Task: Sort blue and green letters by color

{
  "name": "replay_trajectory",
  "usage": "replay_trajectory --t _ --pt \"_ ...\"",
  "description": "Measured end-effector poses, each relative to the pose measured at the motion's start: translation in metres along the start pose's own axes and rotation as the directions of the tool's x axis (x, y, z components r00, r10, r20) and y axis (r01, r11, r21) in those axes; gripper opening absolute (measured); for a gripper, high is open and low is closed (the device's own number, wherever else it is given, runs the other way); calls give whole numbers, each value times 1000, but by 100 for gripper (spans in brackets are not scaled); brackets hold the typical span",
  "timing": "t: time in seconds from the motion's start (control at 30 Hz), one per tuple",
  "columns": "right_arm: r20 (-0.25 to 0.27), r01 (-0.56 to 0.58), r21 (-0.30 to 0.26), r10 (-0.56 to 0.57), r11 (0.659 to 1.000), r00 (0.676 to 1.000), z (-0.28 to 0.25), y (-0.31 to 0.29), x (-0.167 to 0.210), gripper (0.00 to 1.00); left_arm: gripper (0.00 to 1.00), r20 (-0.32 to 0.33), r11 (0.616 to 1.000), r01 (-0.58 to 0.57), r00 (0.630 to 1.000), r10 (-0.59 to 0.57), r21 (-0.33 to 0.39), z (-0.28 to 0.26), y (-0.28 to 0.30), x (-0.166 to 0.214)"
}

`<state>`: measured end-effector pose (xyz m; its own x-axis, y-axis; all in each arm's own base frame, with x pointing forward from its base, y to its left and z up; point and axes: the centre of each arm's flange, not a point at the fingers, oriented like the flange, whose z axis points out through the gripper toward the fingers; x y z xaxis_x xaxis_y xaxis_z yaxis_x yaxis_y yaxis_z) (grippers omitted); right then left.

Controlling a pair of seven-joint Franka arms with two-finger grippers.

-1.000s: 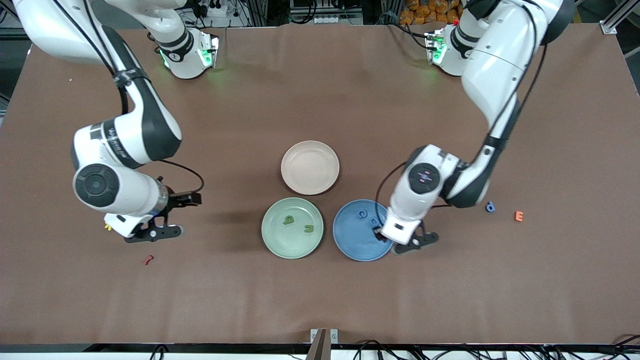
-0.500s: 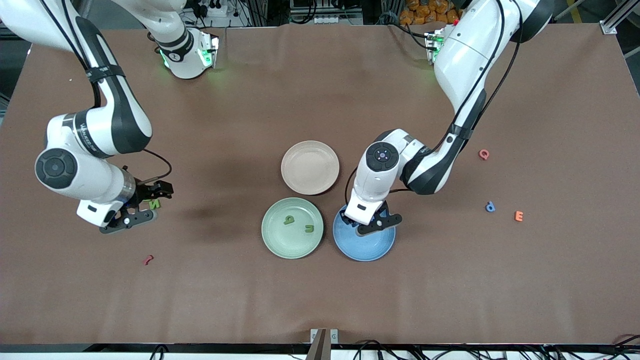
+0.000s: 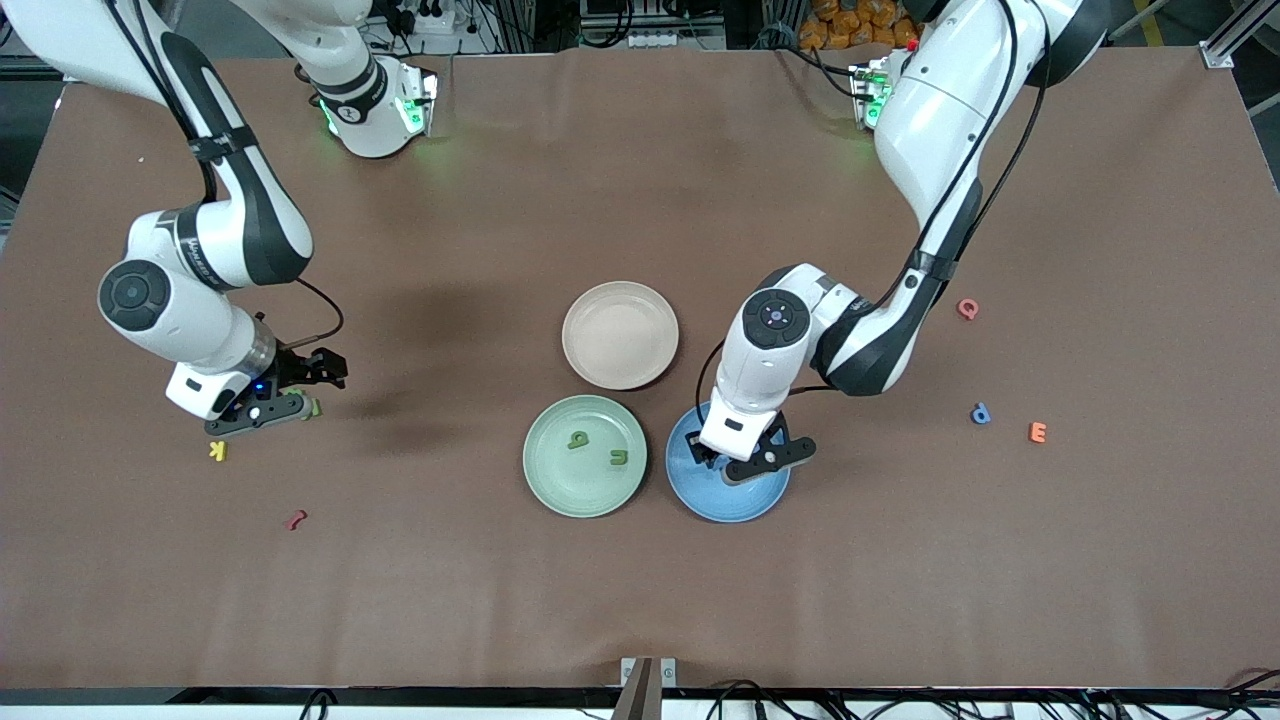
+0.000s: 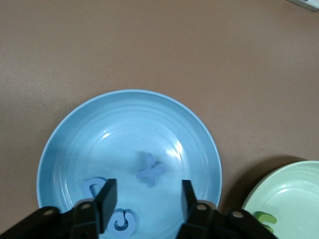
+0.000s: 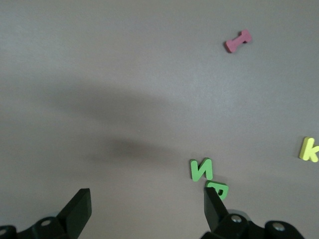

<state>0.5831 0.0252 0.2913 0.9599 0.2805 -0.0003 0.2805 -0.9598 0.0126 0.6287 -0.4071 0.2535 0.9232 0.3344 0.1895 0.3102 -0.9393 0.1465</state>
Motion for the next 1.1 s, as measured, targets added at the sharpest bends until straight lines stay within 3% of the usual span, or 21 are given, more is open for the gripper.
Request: replay_trajectory --t 0.27,0.57,0.77,1.1 --pt "-15 -10 5 10 1000 1000 18 12 -13 100 99 -8 999 -49 999 49 8 0 -13 17" --pt "-36 19 26 -18 999 999 47 40 -20 98 100 34 990 -122 992 119 69 11 -68 35" --pt "-45 46 32 -45 998 998 76 42 -20 94 100 50 980 -177 984 173 89 -10 -113 35" --pt "-25 89 15 -89 996 996 105 53 -16 88 100 78 974 -174 983 164 146 -23 -243 54"
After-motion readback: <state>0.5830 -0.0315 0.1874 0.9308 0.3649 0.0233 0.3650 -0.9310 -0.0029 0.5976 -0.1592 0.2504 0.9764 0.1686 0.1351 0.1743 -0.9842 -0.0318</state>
